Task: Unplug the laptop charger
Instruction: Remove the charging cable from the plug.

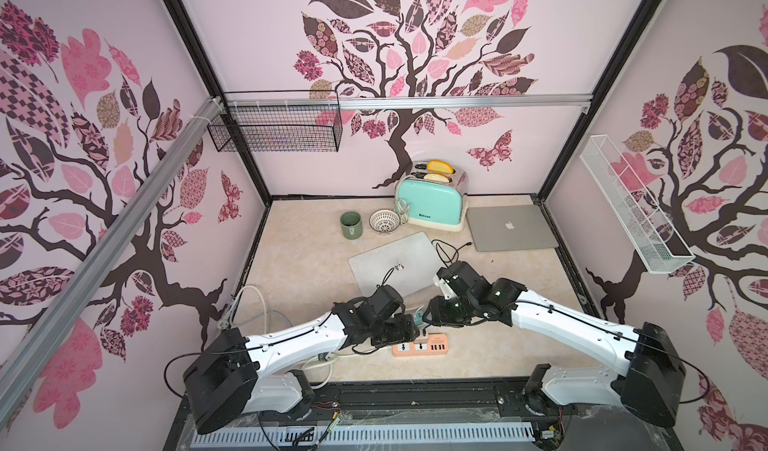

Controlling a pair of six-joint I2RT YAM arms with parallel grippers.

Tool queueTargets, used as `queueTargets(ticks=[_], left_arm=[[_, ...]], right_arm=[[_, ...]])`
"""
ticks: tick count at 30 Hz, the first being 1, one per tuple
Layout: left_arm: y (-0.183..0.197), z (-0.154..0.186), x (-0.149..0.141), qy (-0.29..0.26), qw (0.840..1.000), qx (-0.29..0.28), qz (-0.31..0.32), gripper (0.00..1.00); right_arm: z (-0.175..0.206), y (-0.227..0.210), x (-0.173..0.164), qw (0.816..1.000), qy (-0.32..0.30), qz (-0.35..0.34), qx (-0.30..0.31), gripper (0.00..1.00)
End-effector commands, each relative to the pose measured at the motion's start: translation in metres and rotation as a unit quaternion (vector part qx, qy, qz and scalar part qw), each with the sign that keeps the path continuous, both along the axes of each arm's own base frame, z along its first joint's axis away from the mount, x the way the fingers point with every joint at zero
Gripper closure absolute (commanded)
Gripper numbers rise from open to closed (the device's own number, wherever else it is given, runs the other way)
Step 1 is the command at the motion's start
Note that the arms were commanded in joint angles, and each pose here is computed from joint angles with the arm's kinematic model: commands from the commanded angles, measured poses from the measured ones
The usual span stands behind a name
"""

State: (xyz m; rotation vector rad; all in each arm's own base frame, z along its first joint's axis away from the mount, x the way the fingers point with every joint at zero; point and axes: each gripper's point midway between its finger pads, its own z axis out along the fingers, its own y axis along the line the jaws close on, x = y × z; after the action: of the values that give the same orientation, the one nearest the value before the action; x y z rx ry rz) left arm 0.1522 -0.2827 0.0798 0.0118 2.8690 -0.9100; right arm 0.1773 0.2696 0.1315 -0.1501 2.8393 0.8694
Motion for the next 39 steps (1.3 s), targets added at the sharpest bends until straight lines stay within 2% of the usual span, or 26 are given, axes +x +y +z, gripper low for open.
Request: queueTargets(ticks=[1,11,23,28,39], left_arm=[[0.001,-0.007,0.002,-0.007,1.0,0.012,-0.002,0.26],[0.007,-0.014,0.001,-0.004,0.999,0.033,-0.001,0.28],[0.018,-0.025,-0.005,0.002,0.998,0.064,-0.012,0.29],[0.022,-0.028,-0.007,0.001,0.997,0.071,-0.013,0.29],[0.026,-0.033,-0.011,0.006,0.996,0.08,-0.027,0.29]], right_arm=[[0.008,0.003,0.004,1.0,-0.012,-0.006,0.001,0.56],[0.018,0.0,0.005,1.0,-0.022,-0.016,0.006,0.78],[0.065,0.001,0.015,0.997,-0.053,-0.048,0.036,0.93],[0.072,-0.003,0.019,0.996,-0.06,-0.064,0.029,1.0],[0.088,-0.02,0.027,0.992,-0.082,-0.1,0.004,1.0]])
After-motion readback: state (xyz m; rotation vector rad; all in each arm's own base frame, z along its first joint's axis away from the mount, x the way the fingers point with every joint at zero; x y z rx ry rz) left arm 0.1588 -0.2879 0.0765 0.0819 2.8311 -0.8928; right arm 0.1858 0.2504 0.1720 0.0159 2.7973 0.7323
